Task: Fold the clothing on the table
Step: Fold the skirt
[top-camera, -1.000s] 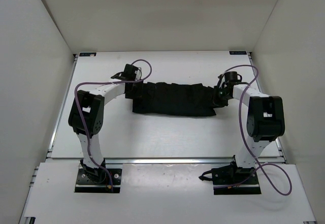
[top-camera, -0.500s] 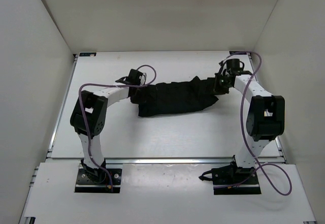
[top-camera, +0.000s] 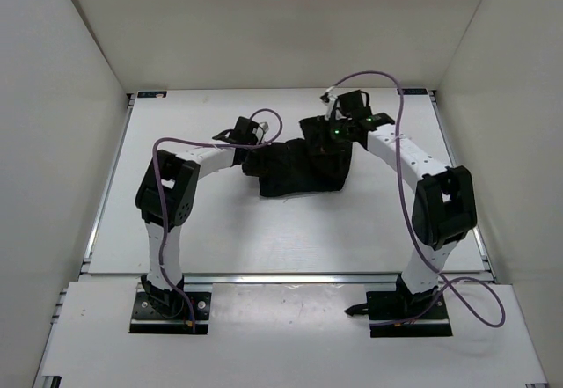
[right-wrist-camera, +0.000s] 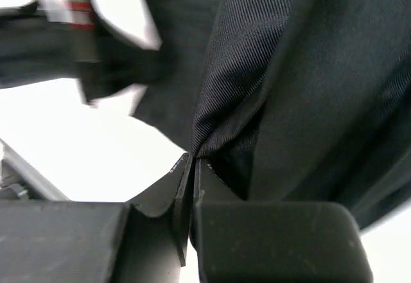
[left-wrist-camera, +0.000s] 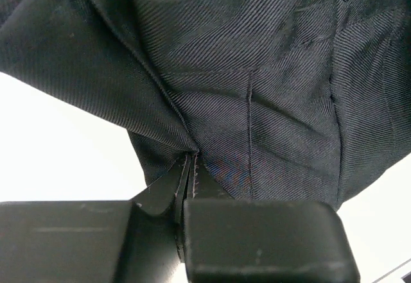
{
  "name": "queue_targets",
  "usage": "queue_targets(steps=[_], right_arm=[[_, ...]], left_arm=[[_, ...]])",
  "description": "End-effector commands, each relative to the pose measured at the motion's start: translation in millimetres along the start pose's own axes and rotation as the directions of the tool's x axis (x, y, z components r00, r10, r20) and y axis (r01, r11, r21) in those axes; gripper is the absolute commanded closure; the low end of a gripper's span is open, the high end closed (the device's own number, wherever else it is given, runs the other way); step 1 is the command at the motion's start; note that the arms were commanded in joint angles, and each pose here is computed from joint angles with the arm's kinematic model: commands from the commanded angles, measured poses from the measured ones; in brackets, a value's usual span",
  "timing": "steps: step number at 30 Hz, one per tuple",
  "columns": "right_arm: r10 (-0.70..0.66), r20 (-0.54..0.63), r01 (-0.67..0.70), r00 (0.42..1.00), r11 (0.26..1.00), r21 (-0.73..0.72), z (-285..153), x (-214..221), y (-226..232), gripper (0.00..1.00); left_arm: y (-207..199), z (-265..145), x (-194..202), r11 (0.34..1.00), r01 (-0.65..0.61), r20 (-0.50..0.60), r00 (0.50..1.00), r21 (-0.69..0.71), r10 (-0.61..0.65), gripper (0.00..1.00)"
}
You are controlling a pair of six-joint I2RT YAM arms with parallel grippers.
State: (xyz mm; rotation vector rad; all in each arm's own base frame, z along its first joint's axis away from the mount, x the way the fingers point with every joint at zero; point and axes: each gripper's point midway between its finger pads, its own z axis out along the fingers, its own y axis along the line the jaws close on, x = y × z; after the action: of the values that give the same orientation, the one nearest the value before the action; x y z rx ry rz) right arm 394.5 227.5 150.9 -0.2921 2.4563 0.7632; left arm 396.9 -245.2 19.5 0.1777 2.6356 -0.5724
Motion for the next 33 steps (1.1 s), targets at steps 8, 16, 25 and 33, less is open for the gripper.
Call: queue_targets(steps=[8,16,25,33], right_arm=[[-0.069,0.040,0.076,0.997,0.973,-0.218,26.6,-23.8,95.7,1.00],[-0.074,-0.020,0.066,0.997,0.965,-0.255,52.1,-7.3,103.6,1.00],[-0.042,-0.086,0.019,0.995,0.968,-0.250,60.4,6.2,98.8,0.43],[0.010,0.073,-0.003,0.997,0.995,-0.095,19.3,-33.4,50.1,0.27]], left_arm=[[-16.0,10.9,23.3,0.998,0.000,-0.065,0.998,0.061,0.004,0.94],[-9.4,6.8,24.2,0.997,0.029,-0.061,0.998,0.068,-0.025,0.92],[-0.3,-6.9,11.6,0.991,0.091,-0.037,0.995,0.096,-0.088,0.66],[20.1,-61.9,-33.1,0.976,0.157,0.095,0.980,0.151,-0.173,0.28]])
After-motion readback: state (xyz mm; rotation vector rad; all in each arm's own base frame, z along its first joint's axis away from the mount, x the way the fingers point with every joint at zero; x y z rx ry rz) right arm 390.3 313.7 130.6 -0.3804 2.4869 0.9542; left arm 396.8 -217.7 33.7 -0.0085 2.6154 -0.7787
